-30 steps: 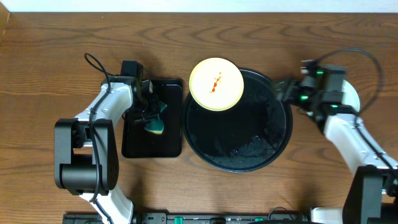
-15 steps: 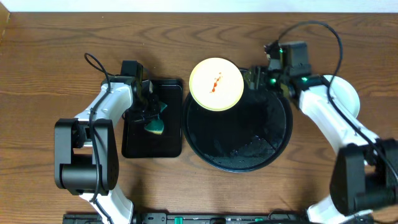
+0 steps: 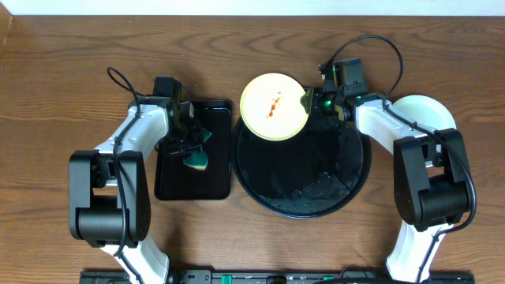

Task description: Clean dirty plates on tray and stack at the side

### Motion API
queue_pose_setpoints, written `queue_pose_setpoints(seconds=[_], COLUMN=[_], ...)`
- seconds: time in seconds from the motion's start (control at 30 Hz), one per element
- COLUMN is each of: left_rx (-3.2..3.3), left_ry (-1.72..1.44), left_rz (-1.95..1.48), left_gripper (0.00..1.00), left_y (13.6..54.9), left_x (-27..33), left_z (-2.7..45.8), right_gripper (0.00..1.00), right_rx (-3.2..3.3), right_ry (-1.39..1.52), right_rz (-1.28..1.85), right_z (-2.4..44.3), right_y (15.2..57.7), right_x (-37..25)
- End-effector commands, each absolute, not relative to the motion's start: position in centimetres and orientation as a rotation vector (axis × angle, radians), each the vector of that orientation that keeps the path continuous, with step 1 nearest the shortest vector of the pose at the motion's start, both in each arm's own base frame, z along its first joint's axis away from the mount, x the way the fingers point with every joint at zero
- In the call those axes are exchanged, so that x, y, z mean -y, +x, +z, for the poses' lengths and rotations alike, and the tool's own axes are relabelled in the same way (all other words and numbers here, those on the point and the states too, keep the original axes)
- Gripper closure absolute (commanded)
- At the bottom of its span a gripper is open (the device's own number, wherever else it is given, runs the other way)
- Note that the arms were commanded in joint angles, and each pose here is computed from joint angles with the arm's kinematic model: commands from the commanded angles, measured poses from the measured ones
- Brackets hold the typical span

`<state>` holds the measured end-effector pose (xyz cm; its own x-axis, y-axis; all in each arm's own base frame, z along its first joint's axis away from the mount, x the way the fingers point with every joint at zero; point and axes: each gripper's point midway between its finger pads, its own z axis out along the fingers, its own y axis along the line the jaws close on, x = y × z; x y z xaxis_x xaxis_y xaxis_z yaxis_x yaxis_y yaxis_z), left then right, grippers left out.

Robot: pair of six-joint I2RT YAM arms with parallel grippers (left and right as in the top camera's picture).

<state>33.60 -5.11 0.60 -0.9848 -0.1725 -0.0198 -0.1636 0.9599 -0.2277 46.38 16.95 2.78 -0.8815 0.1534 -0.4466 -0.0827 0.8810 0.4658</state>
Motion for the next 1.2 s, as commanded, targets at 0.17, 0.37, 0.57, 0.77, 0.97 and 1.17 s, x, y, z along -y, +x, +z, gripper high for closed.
queue_pose_setpoints(seconds=[0.17,0.37,0.57,0.77,0.97,1.17], left_rx=[-3.162,-3.174,-3.175,-3.172,-3.172,-3.173], left_ry=[-0.252,-0.255,-0.255,-0.254,-0.254,-0.254], left_rz=[-0.322,-0.321,-0.320,-0.320,-0.320,-0.320], left_gripper=[0.93,0.92,0.93,0.93,0.93,0.93], left_y=[31.9,31.6,31.5,31.6,31.6,31.6], left_x=[5.0,5.0,4.9,5.0,5.0,4.9], left_z=[-1.4,-1.4,-1.4,-1.4,-1.4,-1.4], right_gripper=[0.99,0.99,0.99,0.99,0.89,0.20], right_rx=[-2.613,-2.700,-2.816,-2.911,-2.976,-2.954], right_ry=[0.037,0.061,0.096,0.073,0.095,0.094], right_rz=[0.696,0.678,0.573,0.443,0.343,0.334], right_z=[2.4,1.8,4.0,6.7,6.2,6.1], right_y=[45.2,43.4,39.9,36.0,34.5,35.1], right_x=[-18.5,-18.0,-16.1,-13.9,-12.6,-12.5])
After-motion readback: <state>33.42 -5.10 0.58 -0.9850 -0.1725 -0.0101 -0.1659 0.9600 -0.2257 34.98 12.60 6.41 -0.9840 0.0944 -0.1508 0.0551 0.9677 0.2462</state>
